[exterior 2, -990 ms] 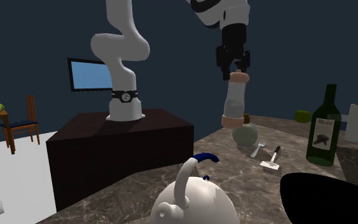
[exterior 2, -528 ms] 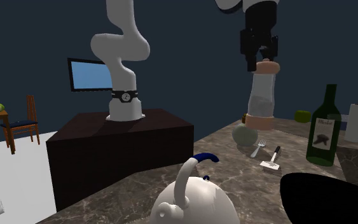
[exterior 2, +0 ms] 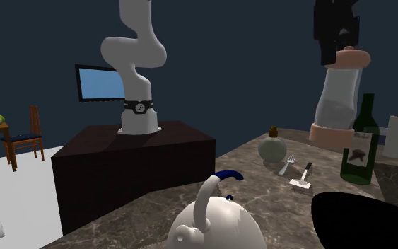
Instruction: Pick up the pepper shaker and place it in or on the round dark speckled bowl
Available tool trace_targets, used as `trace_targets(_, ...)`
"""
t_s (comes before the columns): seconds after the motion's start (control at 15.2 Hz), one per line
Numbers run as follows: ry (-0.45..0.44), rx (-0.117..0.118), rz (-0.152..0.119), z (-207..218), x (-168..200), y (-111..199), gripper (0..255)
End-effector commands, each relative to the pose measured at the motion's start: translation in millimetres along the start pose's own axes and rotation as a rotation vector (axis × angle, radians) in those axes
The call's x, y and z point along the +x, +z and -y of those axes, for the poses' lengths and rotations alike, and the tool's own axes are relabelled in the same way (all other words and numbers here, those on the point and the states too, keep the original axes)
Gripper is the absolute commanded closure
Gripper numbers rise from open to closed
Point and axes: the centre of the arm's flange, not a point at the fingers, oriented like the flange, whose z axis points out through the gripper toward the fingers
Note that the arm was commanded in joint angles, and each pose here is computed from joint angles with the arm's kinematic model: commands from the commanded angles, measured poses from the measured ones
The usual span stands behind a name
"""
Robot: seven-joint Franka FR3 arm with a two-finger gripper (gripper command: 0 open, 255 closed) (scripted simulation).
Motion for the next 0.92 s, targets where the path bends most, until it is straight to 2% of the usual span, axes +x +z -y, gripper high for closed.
trace_targets(0.0,0.001,-0.001,0.0,-2.1,25.3,-3.6,255)
trace_targets(0.26,0.001,-0.001,0.0,-8.1,83.4,-10.3,255)
trace_targets(0.86,0.001,-0.001,0.0,-8.0,79.1,37.0,255)
